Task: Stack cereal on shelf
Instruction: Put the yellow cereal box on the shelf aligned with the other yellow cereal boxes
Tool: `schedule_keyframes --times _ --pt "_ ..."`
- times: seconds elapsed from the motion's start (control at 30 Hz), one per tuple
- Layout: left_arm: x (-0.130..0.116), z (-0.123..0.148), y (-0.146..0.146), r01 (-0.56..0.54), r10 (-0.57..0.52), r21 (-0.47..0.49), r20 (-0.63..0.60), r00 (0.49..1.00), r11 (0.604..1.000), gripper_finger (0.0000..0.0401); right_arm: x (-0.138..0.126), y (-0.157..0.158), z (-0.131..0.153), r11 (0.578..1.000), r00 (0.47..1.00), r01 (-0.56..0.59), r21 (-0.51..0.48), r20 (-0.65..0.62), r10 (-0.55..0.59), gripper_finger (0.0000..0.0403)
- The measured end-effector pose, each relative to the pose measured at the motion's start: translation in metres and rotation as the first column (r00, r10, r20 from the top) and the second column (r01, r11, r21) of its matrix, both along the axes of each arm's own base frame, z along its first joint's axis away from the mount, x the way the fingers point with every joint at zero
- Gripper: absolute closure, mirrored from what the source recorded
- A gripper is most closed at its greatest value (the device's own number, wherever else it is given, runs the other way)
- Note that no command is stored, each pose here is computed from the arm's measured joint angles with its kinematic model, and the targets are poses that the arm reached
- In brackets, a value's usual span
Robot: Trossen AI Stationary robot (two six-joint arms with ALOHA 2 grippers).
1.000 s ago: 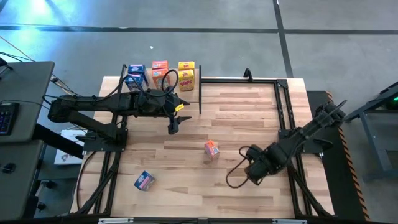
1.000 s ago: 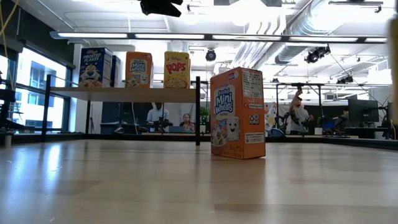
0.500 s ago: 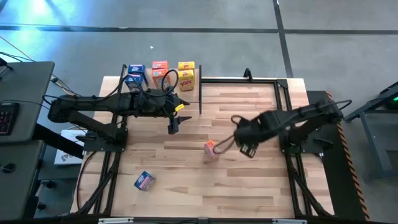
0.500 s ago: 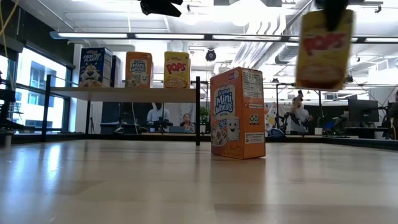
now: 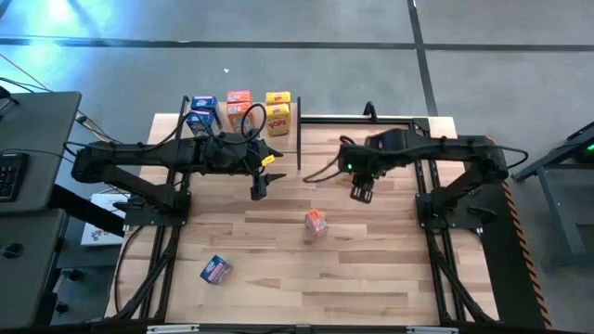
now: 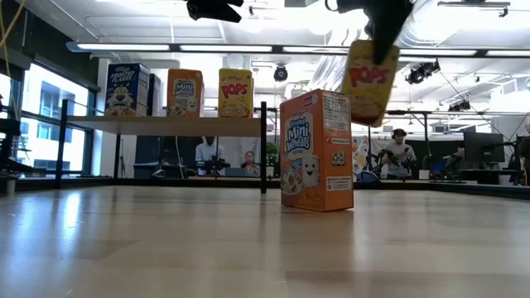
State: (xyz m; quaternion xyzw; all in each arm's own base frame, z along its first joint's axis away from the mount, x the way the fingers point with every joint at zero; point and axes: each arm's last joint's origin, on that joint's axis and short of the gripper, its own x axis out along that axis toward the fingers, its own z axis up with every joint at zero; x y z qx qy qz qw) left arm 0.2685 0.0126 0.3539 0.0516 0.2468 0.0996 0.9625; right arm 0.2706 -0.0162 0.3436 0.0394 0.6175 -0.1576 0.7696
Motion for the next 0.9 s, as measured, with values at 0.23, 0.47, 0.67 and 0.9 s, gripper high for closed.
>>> schedule_keyframes --times 0.23,0.47,0.67,0.9 --pt "0.0 0.0 0.0 0.0 0.0 0.0 0.0 1.0 1.0 0.0141 0.005 -0.022 0.002 0.986 0.987 -0.155 -0.066 0.02 0.156 0.0267" --pt "0.0 0.0 0.0 0.0 0.0 0.0 0.0 1.0 1.0 0.0141 0.013 -0.039 0.006 0.963 0.967 -0.226 -0.145 0.086 0.24 0.0267" --pt "0.0 0.0 0.0 0.0 0.0 0.0 0.0 1.0 1.0 0.0141 0.023 -0.045 -0.001 0.964 0.961 -0.244 -0.104 0.109 0.255 0.0267" --pt "0.0 0.0 0.0 0.0 0.0 0.0 0.0 1.0 1.0 0.0141 0.037 -0.05 -0.021 0.967 0.964 -0.255 -0.01 0.075 0.255 0.0267"
